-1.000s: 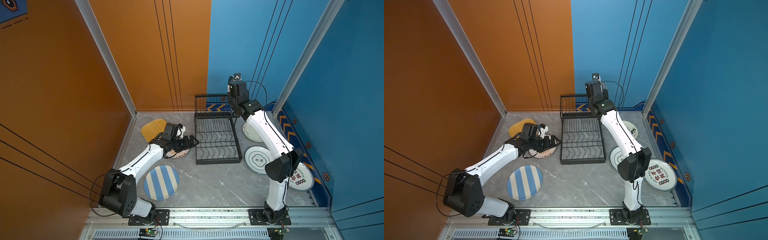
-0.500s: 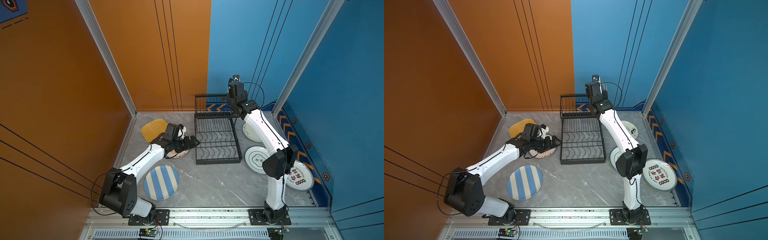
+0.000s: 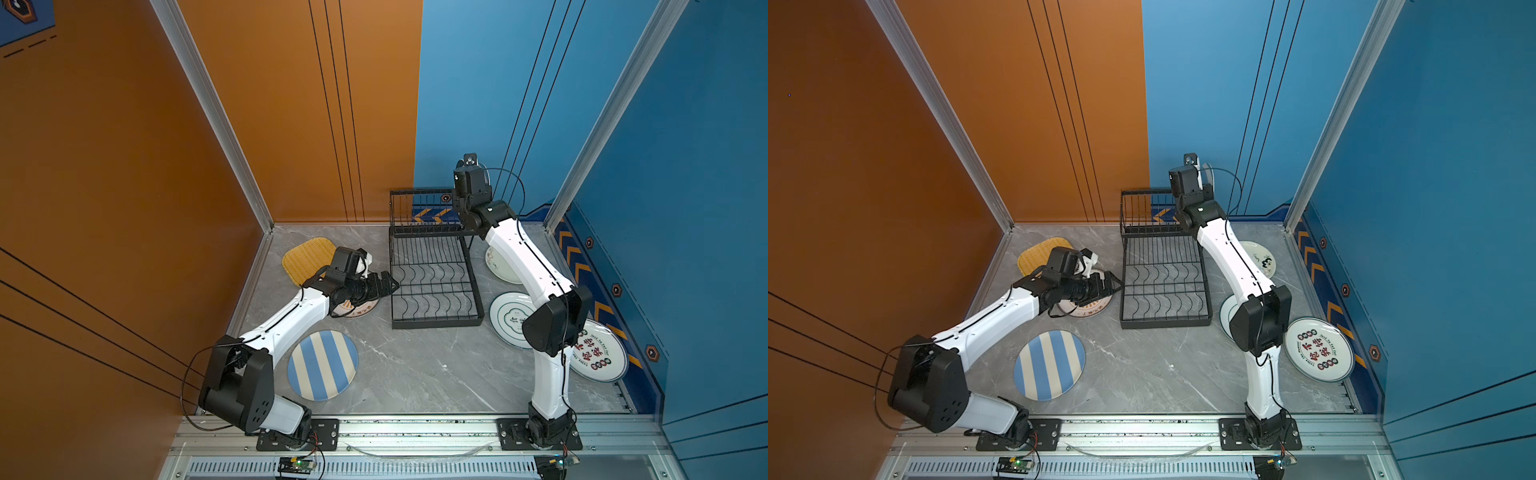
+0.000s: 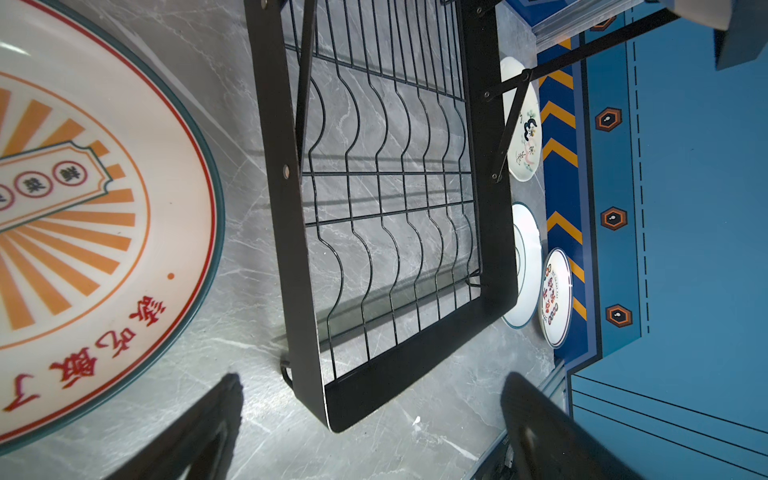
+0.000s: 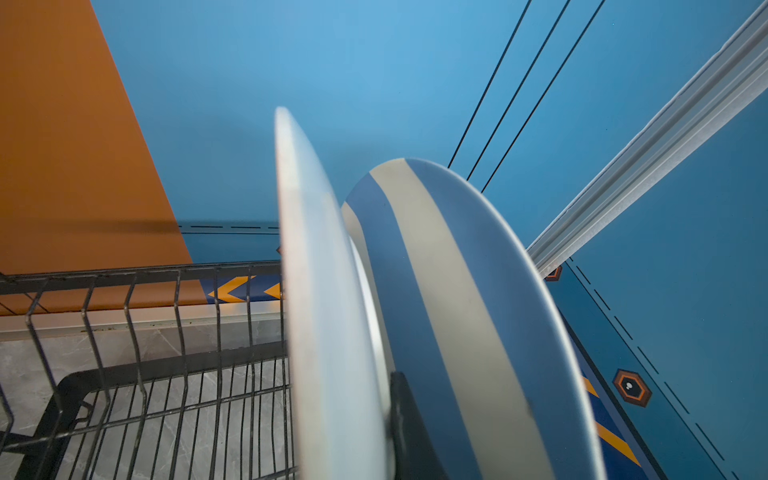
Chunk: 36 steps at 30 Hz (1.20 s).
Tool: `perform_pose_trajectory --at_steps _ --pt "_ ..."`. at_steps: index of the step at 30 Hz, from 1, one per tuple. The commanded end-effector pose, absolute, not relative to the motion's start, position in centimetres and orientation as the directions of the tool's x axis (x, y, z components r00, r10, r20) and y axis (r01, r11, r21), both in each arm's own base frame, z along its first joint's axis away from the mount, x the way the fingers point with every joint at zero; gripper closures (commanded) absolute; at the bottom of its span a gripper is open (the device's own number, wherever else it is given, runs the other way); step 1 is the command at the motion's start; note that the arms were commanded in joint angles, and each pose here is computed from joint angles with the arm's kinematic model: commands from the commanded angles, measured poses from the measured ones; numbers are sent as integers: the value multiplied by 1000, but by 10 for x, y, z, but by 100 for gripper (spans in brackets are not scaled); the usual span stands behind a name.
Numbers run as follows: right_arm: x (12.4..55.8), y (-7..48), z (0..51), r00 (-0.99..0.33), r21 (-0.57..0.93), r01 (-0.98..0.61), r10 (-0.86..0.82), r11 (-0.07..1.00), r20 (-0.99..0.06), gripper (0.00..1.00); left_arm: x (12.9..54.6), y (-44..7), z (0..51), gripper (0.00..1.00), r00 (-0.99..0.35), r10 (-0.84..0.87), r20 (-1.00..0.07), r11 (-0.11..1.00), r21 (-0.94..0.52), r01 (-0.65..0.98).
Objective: Load the plates into the dish rack
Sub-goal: 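Lower the green-rimmed plate into the rack slot with right gripper, then open right gripper and withdraw it while left gripper moves to the blue-white striped plate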
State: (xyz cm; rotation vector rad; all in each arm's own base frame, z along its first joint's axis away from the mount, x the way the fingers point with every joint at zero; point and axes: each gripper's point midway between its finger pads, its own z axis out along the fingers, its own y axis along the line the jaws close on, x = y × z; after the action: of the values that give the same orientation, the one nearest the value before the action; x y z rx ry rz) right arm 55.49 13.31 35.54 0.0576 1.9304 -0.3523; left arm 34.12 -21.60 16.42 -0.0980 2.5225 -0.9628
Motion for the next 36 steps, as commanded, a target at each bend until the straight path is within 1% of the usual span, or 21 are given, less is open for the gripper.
perform_pose_trajectory --at_steps 1,6,7,13,17,21,30,36 --pt "547 126 378 -334 -168 232 -83 958 -939 84 336 -215 165 2 -902 -217 -374 763 -641 82" --pt "541 123 380 -337 -171 232 -86 958 -937 77 336 -215 168 2 -898 -218 -382 761 -643 88" --pt "540 123 381 -337 -171 232 -86 958 -938 76 330 -213 158 1 -907 -213 -363 768 -636 74" --pt "532 123 388 -329 -166 226 -85 960 -940 69 326 -210 156 1 -906 -220 -363 772 -632 66" --pt "524 125 394 -325 -159 209 -84 965 -942 59 324 -206 156 1 -901 -230 -368 777 -627 57" --pt "514 127 401 -330 -132 181 -66 975 -942 47 322 -193 152 1 -895 -253 -368 805 -593 17" --pt "479 134 397 -403 -70 79 -32 994 -915 22 311 -141 144 1 -870 -313 -382 886 -446 -123" --pt "446 139 384 -465 8 7 10 1000 -885 11 299 -99 137 1 -850 -366 -380 914 -316 -252"
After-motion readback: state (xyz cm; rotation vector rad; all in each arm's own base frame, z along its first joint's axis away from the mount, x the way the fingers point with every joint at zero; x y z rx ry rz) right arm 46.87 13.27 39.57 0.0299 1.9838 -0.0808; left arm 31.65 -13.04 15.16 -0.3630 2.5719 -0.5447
